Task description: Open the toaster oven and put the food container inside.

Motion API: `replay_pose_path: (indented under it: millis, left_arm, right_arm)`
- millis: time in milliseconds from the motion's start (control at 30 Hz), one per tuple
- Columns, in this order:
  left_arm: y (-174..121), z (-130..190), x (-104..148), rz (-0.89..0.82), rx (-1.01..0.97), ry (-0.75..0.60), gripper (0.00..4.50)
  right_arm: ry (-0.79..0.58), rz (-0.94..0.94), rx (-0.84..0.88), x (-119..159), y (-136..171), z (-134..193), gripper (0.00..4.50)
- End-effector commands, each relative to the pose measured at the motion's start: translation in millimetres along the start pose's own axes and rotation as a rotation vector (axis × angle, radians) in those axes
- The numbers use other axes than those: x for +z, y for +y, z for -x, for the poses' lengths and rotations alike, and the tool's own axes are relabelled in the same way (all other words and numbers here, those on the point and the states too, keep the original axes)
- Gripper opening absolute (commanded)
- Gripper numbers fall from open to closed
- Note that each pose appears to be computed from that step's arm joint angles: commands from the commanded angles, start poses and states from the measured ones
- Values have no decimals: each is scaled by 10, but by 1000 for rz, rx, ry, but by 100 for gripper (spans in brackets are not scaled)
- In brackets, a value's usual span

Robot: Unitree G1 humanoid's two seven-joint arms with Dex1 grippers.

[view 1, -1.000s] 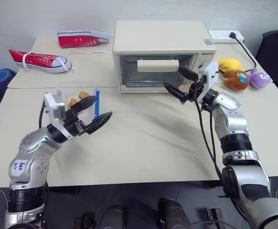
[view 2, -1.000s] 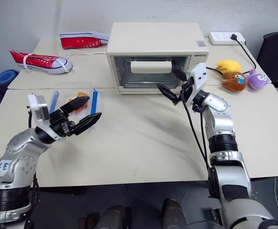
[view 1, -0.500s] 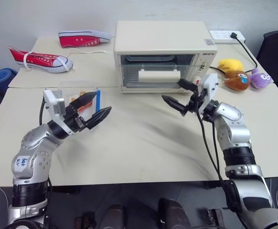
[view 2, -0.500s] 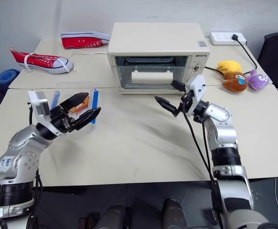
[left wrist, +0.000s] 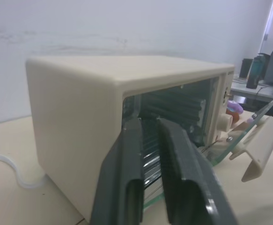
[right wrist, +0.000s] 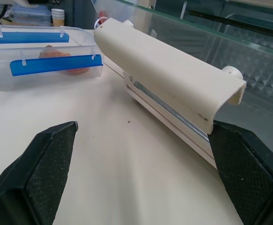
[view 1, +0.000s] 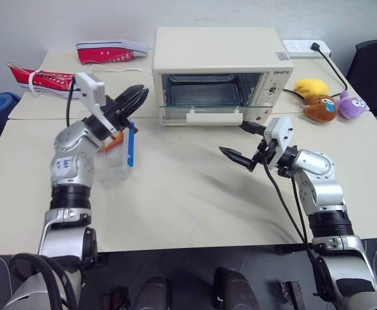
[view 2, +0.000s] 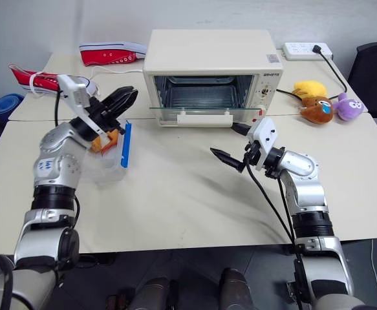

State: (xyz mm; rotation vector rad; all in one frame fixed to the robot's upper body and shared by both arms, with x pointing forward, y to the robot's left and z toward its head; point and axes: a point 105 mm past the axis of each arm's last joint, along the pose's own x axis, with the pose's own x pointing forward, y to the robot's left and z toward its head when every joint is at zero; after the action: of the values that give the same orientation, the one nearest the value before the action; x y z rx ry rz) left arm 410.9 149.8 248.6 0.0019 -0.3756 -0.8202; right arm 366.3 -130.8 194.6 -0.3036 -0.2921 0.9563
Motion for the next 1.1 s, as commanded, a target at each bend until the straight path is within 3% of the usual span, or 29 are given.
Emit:
replay_pose_path:
  millis: [33, 267, 400, 467, 533, 600, 700, 900, 1000, 1100]
  left_arm:
    - [-123, -141, -33, -39, -88, 17, 7]
    - [-338, -197, -249, -75, -206, 105, 7]
    - [-481, -140, -352, -115, -295, 188, 7]
    - [-528, -86, -499, -226, -320, 295, 7]
    - [-580, -41, -614, -320, -353, 368, 7]
    - [-638, -58, -650, -305, -350, 368, 7]
    - [-741, -71, -740, -304, -364, 396, 7]
    - [-875, -62, -737, -262, -345, 380, 7]
    - [-908, -25, -468, -176, -273, 257, 67]
    - [-874, 248, -174, -165, -206, 166, 157]
  right_arm:
    - [-26, 47, 3, 89, 7, 18, 450]
    - [-58, -9, -50, 52, 139, 413, 450]
    - [64, -44, -84, -181, 344, 866, 450]
    - [123, -45, -135, -261, 386, 1135, 450]
    - [155, -39, -181, -280, 386, 1309, 450]
    - [172, -22, -216, -256, 354, 1417, 450]
    - [166, 17, -243, -164, 280, 1469, 450]
    - [70, 20, -167, 30, 233, 1249, 450]
    - [35, -87, -87, 95, 270, 1112, 450]
    - [-19, -61, -23, 221, 262, 1009, 450]
